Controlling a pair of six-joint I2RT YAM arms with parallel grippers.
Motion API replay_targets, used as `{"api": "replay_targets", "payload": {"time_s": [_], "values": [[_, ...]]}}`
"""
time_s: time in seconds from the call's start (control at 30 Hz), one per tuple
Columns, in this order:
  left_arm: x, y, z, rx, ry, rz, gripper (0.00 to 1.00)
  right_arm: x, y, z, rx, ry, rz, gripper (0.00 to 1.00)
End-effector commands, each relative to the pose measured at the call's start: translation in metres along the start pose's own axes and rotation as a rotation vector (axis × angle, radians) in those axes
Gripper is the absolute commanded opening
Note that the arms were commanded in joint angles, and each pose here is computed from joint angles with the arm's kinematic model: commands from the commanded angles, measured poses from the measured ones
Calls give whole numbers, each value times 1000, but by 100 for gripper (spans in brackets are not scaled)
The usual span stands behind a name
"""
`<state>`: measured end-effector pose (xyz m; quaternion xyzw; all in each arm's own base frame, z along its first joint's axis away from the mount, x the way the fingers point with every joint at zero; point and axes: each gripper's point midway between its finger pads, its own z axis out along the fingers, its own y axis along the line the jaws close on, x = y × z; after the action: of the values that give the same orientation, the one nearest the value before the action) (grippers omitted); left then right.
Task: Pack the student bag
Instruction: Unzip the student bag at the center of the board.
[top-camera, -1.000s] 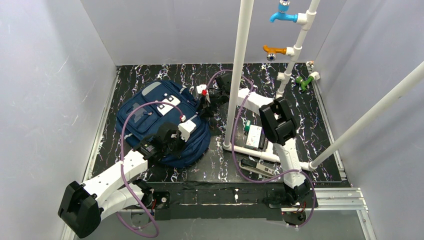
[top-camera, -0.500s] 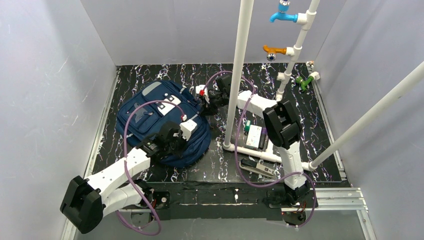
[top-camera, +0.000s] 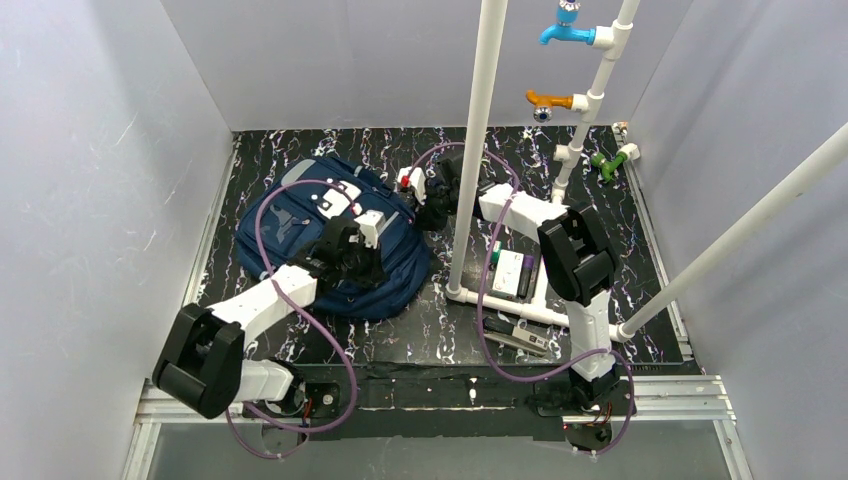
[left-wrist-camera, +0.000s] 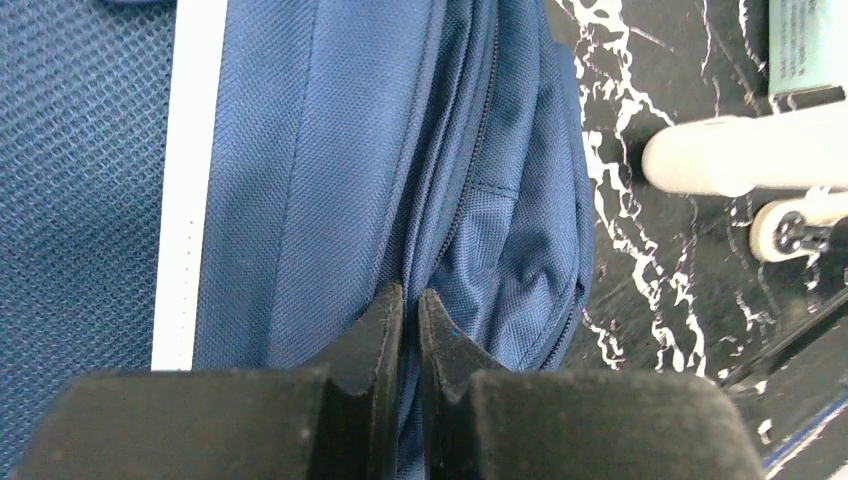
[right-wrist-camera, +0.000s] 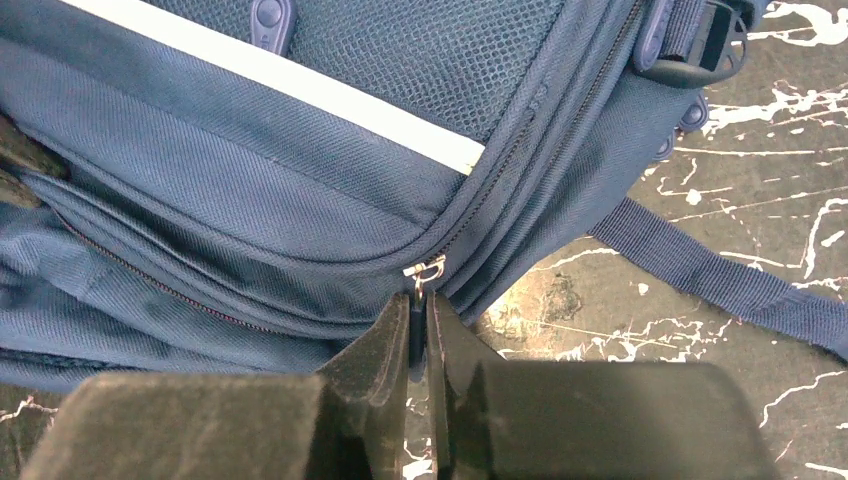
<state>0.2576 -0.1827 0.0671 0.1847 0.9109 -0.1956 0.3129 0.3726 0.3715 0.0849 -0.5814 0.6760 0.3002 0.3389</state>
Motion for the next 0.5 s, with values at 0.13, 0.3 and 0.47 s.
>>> {"api": "replay_targets", "payload": {"time_s": [0.13, 0.3, 0.47], "values": [[-93, 9, 16, -6, -191, -136, 0, -18, 7, -21, 12, -81, 122, 1], [-146, 1, 33, 34, -231, -181, 0, -41, 3, -17, 17, -179, 235, 1], [-182, -19, 24, 122, -228, -133, 4, -51, -16, -13, 51, -203, 272, 1]]}}
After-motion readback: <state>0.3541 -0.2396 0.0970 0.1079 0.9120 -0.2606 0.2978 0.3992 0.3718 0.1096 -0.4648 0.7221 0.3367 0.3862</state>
